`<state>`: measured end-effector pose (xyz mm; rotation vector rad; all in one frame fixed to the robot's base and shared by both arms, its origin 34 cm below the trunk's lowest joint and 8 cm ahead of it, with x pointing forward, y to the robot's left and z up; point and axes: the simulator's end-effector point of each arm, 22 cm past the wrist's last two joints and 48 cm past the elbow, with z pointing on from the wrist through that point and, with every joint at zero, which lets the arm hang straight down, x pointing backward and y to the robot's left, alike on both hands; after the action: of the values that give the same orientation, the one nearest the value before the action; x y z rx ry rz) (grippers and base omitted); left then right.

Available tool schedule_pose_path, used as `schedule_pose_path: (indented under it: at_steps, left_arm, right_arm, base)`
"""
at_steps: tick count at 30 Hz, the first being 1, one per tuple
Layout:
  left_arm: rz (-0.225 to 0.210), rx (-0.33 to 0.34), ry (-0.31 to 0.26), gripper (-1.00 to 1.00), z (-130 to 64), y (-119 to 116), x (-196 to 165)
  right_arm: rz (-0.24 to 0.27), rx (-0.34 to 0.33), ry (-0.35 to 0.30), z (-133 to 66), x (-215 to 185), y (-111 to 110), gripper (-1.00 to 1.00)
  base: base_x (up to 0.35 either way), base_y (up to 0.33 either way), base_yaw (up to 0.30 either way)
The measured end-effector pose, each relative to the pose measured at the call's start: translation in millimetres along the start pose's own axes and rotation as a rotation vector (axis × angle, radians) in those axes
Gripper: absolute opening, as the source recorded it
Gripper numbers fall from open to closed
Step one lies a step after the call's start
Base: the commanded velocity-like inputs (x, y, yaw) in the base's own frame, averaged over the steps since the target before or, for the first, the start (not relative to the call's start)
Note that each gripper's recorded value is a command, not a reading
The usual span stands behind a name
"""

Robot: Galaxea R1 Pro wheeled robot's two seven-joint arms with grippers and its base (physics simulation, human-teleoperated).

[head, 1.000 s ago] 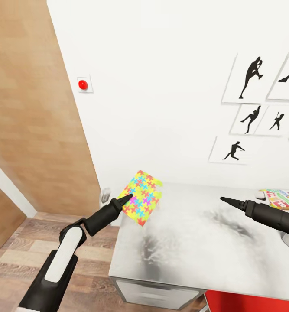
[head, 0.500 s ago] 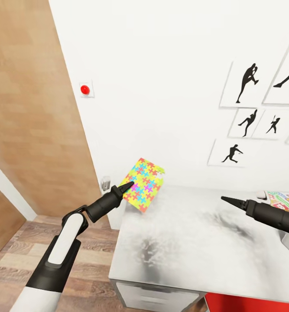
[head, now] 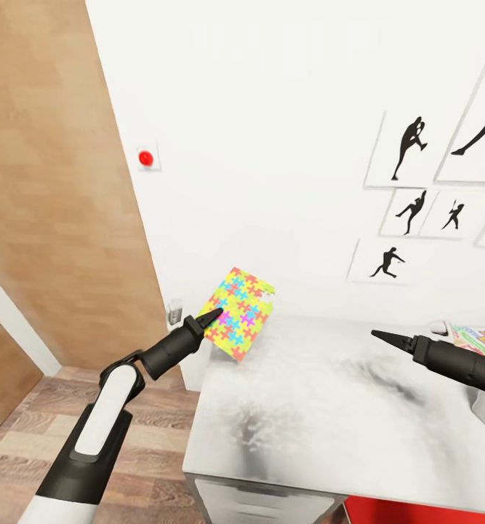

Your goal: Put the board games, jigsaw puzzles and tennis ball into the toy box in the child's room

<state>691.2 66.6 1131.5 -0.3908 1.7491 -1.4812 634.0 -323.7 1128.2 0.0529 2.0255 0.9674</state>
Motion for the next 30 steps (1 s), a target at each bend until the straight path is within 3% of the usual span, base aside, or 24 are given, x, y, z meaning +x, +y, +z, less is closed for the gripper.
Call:
schedule_pose_path:
  at_steps: [4,12,25,30]
  left_arm:
    - [0.005,0.005,-0.005,-1.00,-3.1,-3.4,0.8]
    - [0.004,0.006,-0.002,-1.00,-5.0,-4.7,4.9]
    - [0.002,0.031,0.008,-1.00,-5.7,-15.2,6.4]
    - [-0.002,0.045,0.064,-1.00,-7.4,-21.7,14.3]
  right_arm:
    - [-0.010,-0.001,-0.002,-3.9,-3.4,1.6,1.00]
    - [-0.033,-0.066,-0.055,-27.8,-27.0,14.1,1.00]
    - [-0.045,-0.084,-0.083,-38.9,-37.4,20.1,1.00]
    - [-0.049,-0.089,-0.089,-41.8,-39.6,23.1,1.00]
  base:
    - [0.000,0.000,0.000]
    - [0.000,0.000,0.000]
    - [0.000,0.000,-0.052]
    - [0.000,0.000,-0.094]
